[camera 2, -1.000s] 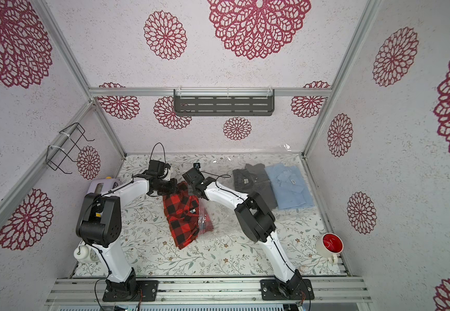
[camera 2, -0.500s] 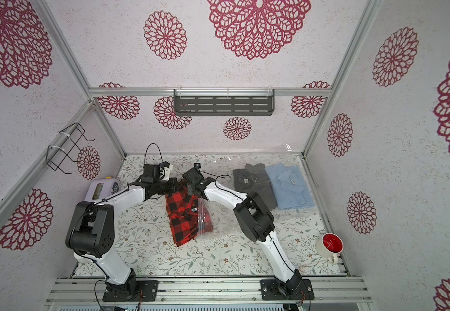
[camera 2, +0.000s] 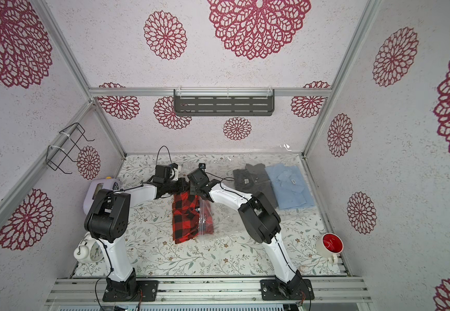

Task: Place the folded shirt into the vacuum bag
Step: Place the shirt in the vacuum bag.

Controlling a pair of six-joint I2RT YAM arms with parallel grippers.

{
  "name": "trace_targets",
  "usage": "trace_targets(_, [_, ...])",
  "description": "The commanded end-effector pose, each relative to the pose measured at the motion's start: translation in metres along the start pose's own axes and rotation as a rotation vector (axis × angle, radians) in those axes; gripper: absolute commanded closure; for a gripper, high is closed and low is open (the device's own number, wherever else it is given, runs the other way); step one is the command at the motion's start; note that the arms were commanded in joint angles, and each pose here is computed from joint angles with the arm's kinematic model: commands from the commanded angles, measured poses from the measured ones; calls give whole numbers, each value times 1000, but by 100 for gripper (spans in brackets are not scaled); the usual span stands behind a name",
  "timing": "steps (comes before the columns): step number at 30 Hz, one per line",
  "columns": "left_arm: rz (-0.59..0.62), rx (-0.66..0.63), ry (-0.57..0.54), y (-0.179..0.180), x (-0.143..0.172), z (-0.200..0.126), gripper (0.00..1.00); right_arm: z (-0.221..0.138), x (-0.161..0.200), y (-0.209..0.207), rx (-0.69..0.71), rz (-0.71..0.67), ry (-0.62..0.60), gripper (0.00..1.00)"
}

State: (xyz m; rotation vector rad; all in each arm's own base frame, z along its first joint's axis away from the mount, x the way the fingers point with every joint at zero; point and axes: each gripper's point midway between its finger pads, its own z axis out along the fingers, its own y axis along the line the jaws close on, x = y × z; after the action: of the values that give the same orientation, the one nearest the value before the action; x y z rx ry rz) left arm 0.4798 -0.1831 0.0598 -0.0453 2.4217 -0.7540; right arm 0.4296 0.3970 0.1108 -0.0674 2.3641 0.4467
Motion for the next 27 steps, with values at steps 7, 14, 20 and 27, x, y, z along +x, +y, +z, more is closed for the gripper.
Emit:
trace_targets(7, [4,-218,31,36,6,17,100,-44,-40,17,-75,53,-112,100])
trace_targets(14, [-9,-201,15,29,-4,16,100,-40,-25,20,-73,38,-86,100])
trace_targets(20, [-16,-132,-13,9,-14,3,100,-23,-5,14,-28,25,-40,100])
trace_targets(27, [-62,19,-47,-22,-21,-5,100,-19,-1,14,-11,13,-33,100])
